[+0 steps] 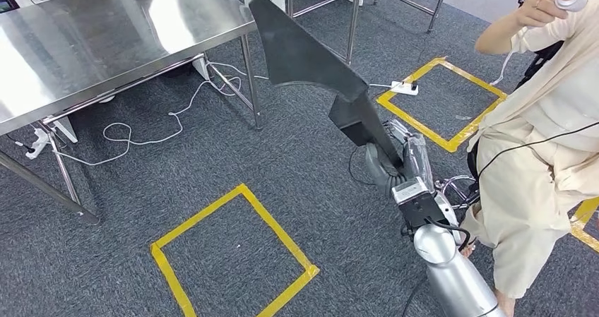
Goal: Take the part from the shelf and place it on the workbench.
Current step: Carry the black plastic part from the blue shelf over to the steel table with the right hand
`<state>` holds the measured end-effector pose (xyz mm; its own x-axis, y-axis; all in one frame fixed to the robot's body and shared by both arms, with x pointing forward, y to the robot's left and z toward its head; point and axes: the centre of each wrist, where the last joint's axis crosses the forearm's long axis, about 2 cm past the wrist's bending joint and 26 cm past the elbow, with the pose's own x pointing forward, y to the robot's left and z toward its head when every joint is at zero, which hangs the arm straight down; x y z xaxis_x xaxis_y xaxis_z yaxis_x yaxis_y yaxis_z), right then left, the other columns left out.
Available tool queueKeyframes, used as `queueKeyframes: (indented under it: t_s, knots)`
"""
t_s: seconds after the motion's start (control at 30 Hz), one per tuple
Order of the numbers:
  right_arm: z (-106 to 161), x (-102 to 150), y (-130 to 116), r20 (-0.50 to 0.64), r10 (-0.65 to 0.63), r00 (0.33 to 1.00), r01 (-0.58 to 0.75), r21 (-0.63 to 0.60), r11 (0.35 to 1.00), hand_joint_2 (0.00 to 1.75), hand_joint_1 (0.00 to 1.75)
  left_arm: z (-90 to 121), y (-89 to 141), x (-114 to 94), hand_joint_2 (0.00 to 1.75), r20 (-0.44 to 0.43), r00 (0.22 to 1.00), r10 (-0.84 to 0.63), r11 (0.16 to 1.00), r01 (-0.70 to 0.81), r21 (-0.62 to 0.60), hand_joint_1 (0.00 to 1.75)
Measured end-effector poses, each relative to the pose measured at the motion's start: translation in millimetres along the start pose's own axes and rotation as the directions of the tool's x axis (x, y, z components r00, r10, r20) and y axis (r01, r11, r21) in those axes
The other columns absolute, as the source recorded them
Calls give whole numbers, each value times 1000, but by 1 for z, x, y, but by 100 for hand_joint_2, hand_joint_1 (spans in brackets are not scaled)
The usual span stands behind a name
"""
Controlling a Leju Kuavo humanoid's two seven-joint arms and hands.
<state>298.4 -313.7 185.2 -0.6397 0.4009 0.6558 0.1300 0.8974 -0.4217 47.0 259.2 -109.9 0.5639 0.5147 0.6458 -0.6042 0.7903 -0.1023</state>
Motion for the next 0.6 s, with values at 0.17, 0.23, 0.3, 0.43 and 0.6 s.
queueKeyframes:
  t_s: [0.17,0.23,0.3,0.43,0.6]
  knots:
    - [-1,0,-1,-1,1,1000,-1,-1,1000,175,175,0,0,1,0,0,1000,-1,1000,1,1,0]
    - [-1,1,-1,-1,1,1000,-1,-1,1000,175,175,0,0,0,0,-1,1000,0,1000,0,1,0]
    - [-1,1,-1,-2,0,1000,0,0,1000,175,175,0,0,0,0,-4,1000,0,1000,0,2,0]
    - [0,0,-2,-4,-5,1000,5,3,1000,175,175,0,2,0,0,-5,1000,-1,1000,1,6,0]
    - [1,0,-3,-5,-7,1000,7,10,1000,175,175,-1,5,2,0,0,1000,-7,1000,7,11,0]
